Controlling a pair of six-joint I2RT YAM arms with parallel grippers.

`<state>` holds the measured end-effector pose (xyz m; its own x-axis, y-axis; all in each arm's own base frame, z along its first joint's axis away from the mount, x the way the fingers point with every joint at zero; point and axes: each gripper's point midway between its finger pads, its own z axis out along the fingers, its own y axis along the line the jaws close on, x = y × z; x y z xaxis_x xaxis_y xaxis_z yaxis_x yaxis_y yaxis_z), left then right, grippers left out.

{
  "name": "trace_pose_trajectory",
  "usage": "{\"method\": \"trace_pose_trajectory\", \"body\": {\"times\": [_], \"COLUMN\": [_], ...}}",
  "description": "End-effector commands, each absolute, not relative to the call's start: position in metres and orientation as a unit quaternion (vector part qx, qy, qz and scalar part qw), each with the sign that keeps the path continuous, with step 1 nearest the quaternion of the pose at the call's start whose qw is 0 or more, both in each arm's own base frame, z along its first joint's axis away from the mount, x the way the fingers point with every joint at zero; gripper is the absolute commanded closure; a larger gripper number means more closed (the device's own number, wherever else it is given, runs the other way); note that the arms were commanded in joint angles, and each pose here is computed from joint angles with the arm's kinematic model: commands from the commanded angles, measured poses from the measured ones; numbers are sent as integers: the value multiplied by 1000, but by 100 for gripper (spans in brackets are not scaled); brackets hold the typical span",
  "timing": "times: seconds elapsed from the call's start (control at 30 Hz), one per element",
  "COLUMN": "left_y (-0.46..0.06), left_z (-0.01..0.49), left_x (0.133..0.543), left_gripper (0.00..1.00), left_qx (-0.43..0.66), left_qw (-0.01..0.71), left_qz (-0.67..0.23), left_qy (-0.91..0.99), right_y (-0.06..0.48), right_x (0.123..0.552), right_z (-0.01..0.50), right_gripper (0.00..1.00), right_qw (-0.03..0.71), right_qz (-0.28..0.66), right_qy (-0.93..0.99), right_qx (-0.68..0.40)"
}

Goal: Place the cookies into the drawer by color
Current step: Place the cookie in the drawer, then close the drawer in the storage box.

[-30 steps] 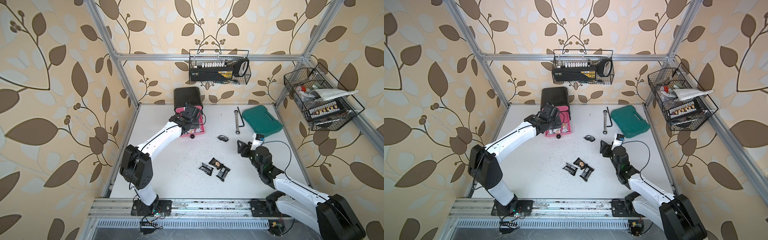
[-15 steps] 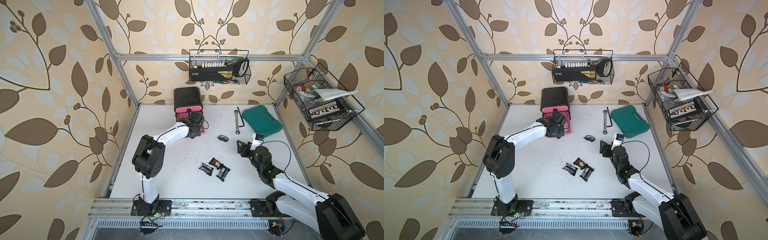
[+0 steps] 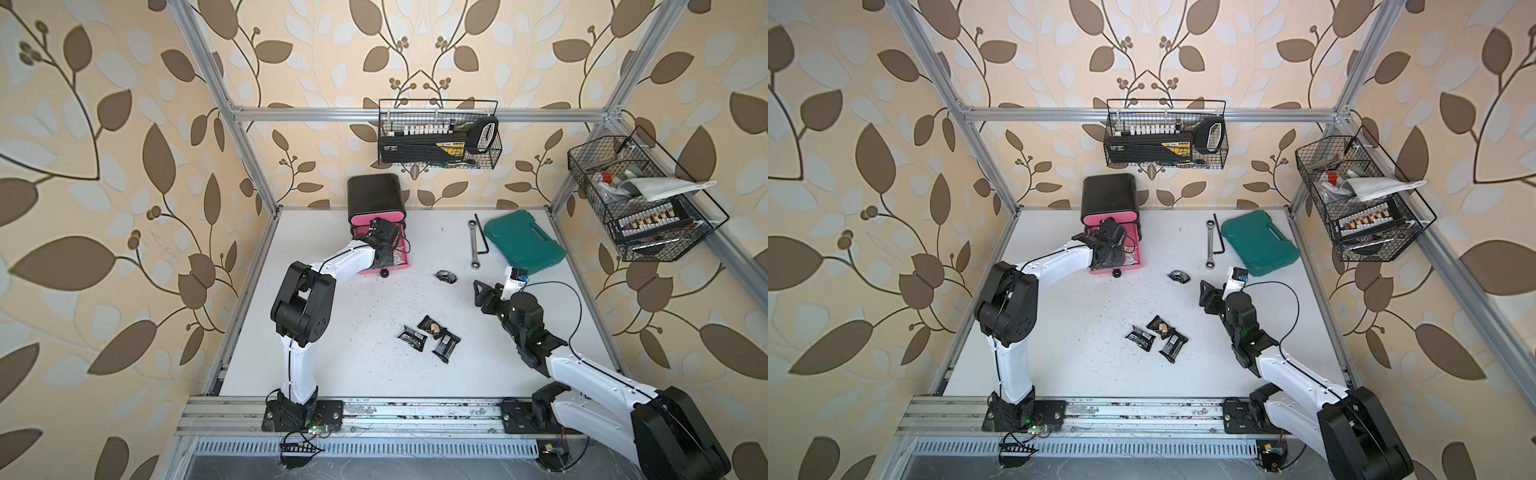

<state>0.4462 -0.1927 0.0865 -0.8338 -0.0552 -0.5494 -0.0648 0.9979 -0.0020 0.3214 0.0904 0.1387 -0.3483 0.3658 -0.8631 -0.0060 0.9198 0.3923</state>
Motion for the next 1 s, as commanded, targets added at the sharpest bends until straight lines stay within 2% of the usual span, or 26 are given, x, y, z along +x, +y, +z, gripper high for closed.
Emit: {"method": "trace_pose_trajectory", "body": {"times": [0.0, 0.33, 0.57, 0.7, 0.83, 0.97], "left_y": [-199, -198, -203, -211, -215, -222], "left_z": [107, 126, 137, 157, 190, 203], "left_x": [470, 508, 511, 490, 451, 407], "left_gripper": [100, 100, 100, 100, 100, 100], "left_qx": [-31, -61, -53, -53, -64, -102], "left_qw": [325, 366, 372, 376, 391, 372], "left_qz": [-17, -48, -62, -119, -187, -299], "left_qy": [945, 927, 925, 918, 899, 873], "right_y": [95, 96, 96, 97, 97, 97], "right_x": [326, 327, 327, 327, 327, 328], "right_z": [151, 150, 150, 149, 149, 149], "right_gripper": [25, 24, 24, 24, 24, 24], "right_qw": [568, 566, 565, 564, 563, 563], "right_qz": [176, 176, 177, 177, 179, 180], "right_qy": [796, 798, 798, 799, 799, 799], "right_qx": [111, 110, 110, 110, 109, 111]}}
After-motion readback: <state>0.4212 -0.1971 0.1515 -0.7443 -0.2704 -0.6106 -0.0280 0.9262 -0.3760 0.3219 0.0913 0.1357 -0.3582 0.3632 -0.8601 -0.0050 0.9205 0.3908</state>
